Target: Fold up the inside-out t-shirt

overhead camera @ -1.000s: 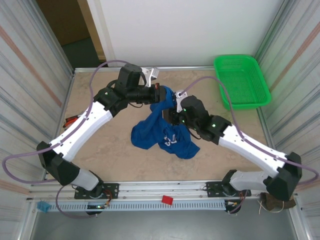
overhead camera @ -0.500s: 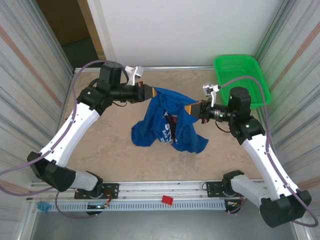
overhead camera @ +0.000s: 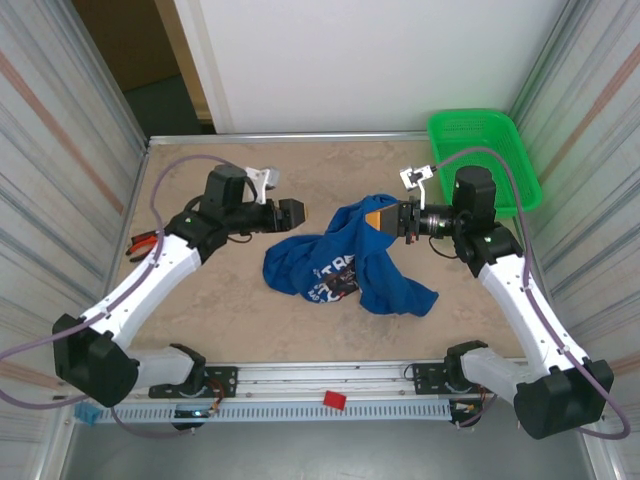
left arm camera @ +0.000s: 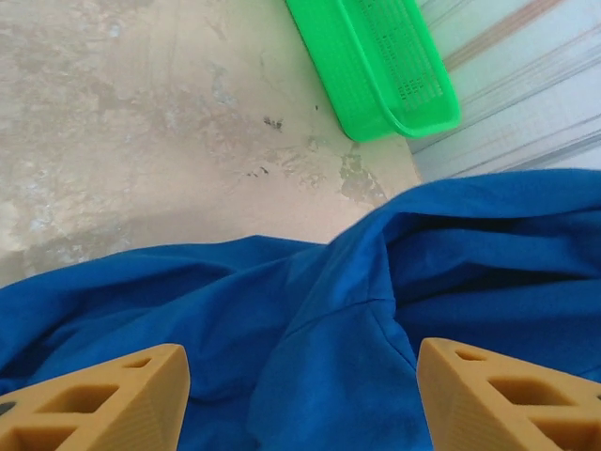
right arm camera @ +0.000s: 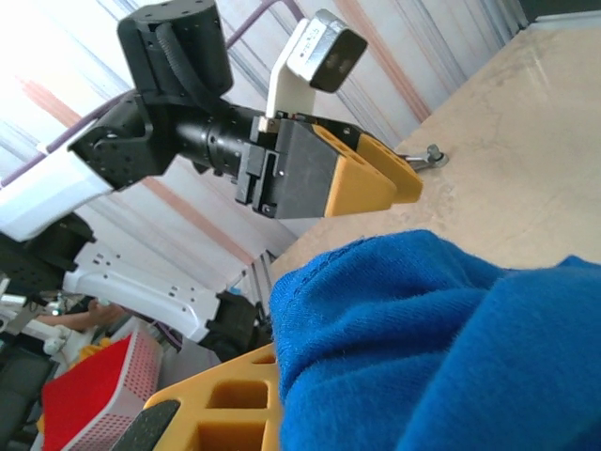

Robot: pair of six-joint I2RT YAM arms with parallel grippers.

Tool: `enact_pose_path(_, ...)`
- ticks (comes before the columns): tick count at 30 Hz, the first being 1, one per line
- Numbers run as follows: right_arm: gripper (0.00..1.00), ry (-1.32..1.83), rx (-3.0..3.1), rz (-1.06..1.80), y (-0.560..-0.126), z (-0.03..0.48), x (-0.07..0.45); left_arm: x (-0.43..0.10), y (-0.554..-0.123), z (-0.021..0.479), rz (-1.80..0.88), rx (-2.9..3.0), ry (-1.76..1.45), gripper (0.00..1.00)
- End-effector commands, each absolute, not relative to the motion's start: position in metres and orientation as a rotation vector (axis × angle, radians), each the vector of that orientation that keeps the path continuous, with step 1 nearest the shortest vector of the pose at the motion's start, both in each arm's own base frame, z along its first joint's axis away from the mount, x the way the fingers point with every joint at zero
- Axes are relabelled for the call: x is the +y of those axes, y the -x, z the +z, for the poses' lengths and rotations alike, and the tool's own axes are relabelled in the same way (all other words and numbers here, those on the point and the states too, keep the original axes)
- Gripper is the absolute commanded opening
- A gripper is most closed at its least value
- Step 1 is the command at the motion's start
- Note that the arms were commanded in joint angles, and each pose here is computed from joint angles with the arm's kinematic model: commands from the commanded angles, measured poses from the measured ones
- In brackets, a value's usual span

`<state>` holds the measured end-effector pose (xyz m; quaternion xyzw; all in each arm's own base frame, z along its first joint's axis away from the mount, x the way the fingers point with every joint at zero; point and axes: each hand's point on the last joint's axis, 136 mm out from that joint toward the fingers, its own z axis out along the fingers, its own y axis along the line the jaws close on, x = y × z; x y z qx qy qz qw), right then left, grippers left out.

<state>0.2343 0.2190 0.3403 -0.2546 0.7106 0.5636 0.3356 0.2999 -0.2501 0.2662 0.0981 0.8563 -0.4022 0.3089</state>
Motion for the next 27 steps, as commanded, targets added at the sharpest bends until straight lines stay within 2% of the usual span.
enact_pose_path(1, 0.00, 0.715, 1.791, 1.493, -0.229, 0.358, 0.219, -0.264, -0.314, 0.294, -1.087, 2.148, -0.277, 0.66)
enact_pose_path(7, 0.00, 0.687, 1.814, 1.482, -0.232, 0.348, 0.218, -0.308, -0.318, 0.279, -1.213, 2.313, -0.305, 0.69)
enact_pose_path(11, 0.00, 0.671, 1.827, 1.473, -0.235, 0.343, 0.218, -0.331, -0.305, 0.249, -1.292, 2.442, -0.311, 0.70)
enact_pose_path(15, 0.00, 0.669, 1.836, 1.465, -0.236, 0.340, 0.218, -0.350, -0.291, 0.226, -1.374, 2.504, -0.326, 0.78)
enact_pose_path(16, 0.00, 0.668, 1.840, 1.464, -0.237, 0.339, 0.218, -0.354, -0.288, 0.224, -1.399, 2.506, -0.337, 0.75)
enact_pose_path(19, 0.00, 0.652, 1.863, 1.456, -0.237, 0.331, 0.217, -0.366, -0.288, 0.225, -1.468, 2.474, -0.358, 0.38)
enact_pose_path(20, 0.00, 0.638, 1.872, 1.447, -0.237, 0.327, 0.216, -0.368, -0.291, 0.229, -1.477, 2.448, -0.360, 0.16)
enact_pose_path(21, 0.00, 0.621, 1.884, 1.442, -0.237, 0.321, 0.215, -0.367, -0.296, 0.234, -1.463, 2.421, -0.354, 0.00)
enact_pose_path(27, 0.00, 0.452, 1.999, 1.357, -0.231, 0.263, 0.200, -0.330, -0.330, 0.292, -1.290, 2.154, -0.271, 0.00)
